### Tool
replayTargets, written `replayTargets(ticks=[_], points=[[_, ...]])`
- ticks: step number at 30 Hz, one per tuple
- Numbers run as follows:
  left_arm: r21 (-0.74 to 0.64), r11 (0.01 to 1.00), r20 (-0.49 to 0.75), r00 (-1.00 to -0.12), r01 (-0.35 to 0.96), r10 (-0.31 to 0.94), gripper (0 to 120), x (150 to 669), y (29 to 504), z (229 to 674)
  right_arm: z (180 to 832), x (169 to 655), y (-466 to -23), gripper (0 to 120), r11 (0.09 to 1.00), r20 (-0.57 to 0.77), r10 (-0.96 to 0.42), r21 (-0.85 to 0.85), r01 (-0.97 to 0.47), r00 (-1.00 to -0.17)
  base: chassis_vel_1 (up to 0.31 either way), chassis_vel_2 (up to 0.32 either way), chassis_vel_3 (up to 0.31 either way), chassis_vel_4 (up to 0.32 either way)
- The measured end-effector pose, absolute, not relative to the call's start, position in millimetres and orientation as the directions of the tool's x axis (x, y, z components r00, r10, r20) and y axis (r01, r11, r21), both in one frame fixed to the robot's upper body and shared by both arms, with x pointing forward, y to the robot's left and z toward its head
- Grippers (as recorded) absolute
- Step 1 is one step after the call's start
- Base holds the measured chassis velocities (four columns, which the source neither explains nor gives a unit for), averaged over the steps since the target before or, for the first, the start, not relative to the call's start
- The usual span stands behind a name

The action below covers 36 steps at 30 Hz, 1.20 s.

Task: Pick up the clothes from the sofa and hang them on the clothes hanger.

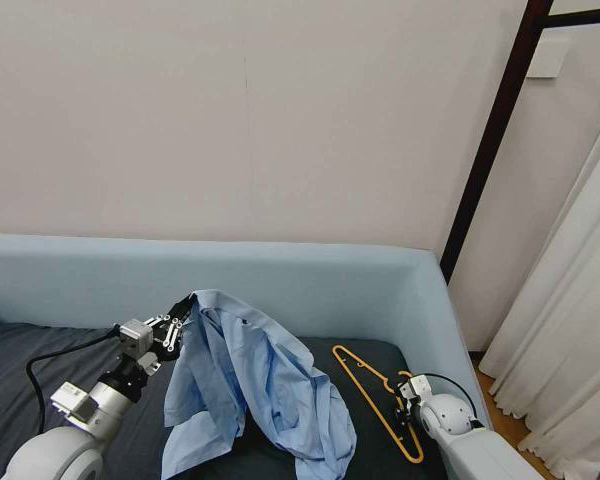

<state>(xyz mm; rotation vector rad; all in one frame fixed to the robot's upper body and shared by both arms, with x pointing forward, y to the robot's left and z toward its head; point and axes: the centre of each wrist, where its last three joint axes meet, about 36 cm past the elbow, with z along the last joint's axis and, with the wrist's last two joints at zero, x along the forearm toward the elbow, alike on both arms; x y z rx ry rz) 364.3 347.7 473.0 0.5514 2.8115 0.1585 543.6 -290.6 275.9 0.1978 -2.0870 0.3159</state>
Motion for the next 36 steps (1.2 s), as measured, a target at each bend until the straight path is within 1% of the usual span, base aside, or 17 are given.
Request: replayTargets(ticks=[2, 7, 8, 10, 11, 13, 15, 16, 20, 21, 22, 23, 25, 26, 28, 30, 36], points=[[0.158, 0.922, -0.242, -0.891, 0.354, 0.384, 0, 364.5, 348.1, 472.7, 277.2, 543.1, -288.9, 5, 0.952, 0.859, -0.016, -0.144, -0.271, -0.512, 0.000, 0.000, 0.000, 0.000], [0.158, 0.921, -0.242, -0.890, 0.357, 0.386, 0, 366.1, 347.6, 472.5, 283.3, 536.4, -286.7, 5, 0.947, 0.847, -0.026, -0.150, -0.285, -0.532, 0.000, 0.000, 0.000, 0.000], [0.158, 0.920, -0.242, -0.890, 0.358, 0.387, 0, 366.9, 347.7, 472.5, 287.1, 533.7, -286.3, 5, 0.946, 0.830, -0.032, -0.155, -0.286, -0.557, 0.000, 0.000, 0.000, 0.000], [0.154, 0.920, -0.240, -0.889, 0.361, 0.389, 0, 368.5, 347.9, 471.9, 302.8, 529.3, -285.4, 5, 0.948, 0.738, -0.058, -0.170, -0.269, -0.672, 0.000, 0.000, 0.000, 0.000], [0.154, 0.920, -0.240, -0.889, 0.361, 0.389, 0, 368.5, 347.9, 471.9, 302.8, 529.3, -285.4, 5, 0.948, 0.738, -0.058, -0.170, -0.269, -0.672, 0.000, 0.000, 0.000, 0.000], [0.151, 0.919, -0.237, -0.889, 0.365, 0.392, 0, 370.0, 347.5, 471.1, 329.5, 528.3, -286.8, 5, 0.963, 0.617, -0.095, -0.143, -0.230, -0.781, 0.000, 0.000, 0.000, 0.000], [0.148, 0.918, -0.236, -0.888, 0.368, 0.394, 0, 371.3, 346.9, 471.1, 357.5, 519.5, -288.5, 5, 0.969, 0.521, -0.131, -0.112, -0.220, -0.843, 0.000, 0.000, 0.000, 0.000], [0.148, 0.918, -0.236, -0.888, 0.368, 0.394, 0, 371.3, 346.9, 471.1, 357.5, 519.5, -288.5, 5, 0.969, 0.521, -0.131, -0.112, -0.220, -0.843, 0.000, 0.000, 0.000, 0.000], [0.139, 0.917, -0.234, -0.888, 0.373, 0.397, 0, 372.6, 346.0, 470.9, 382.9, 480.2, -287.1, 5, 0.940, 0.296, -0.220, -0.192, -0.284, -0.930, 0.000, 0.000, 0.000, 0.000], [0.137, 0.917, -0.234, -0.888, 0.374, 0.397, 0, 372.8, 345.8, 470.9, 383.5, 470.2, -285.0, 5, 0.925, 0.242, -0.242, -0.236, -0.299, -0.940, 0.000, 0.000, 0.000, 0.000], [0.137, 0.917, -0.234, -0.888, 0.374, 0.397, 0, 372.8, 345.8, 470.9, 383.5, 470.2, -285.0, 5, 0.925, 0.242, -0.242, -0.236, -0.299, -0.940, 0.000, 0.000, 0.000, 0.000], [0.135, 0.917, -0.234, -0.888, 0.375, 0.397, 0, 373.0, 345.8, 471.2, 381.8, 459.5, -281.0, 5, 0.904, 0.182, -0.271, -0.290, -0.315, -0.945, 0.000, 0.000, 0.000, 0.000], [0.133, 0.918, -0.234, -0.888, 0.375, 0.396, 0, 373.1, 345.9, 471.3, 380.4, 455.3, -278.6, 5, 0.894, 0.155, -0.286, -0.313, -0.321, -0.946, 0.000, 0.000, 0.000, 0.000], [0.132, 0.918, -0.234, -0.889, 0.373, 0.394, 0, 372.8, 346.5, 471.6, 377.7, 449.6, -274.7, 5, 0.877, 0.112, -0.311, -0.350, -0.331, -0.944, 0.000, 0.000, 0.000, 0.000], [0.124, 0.924, -0.239, -0.893, 0.362, 0.381, 0, 371.8, 349.3, 474.2, 368.5, 438.4, -265.9, 5, 0.821, -0.003, -0.378, -0.464, -0.334, -0.926, 0.000, 0.000, 0.000, 0.000], [0.099, 0.932, -0.238, -0.901, 0.349, 0.363, 0, 371.8, 350.8, 477.0, 358.4, 429.8, -260.1, 5, 0.743, -0.108, -0.427, -0.609, -0.280, -0.898, 0.000, 0.000, 0.000, 0.000], [0.082, 0.938, -0.234, -0.908, 0.336, 0.346, 0, 371.5, 351.1, 478.8, 346.6, 415.0, -246.3, 5, 0.677, -0.181, -0.409, -0.718, -0.164, -0.894, 0.000, 0.000, 0.000, 0.000]])
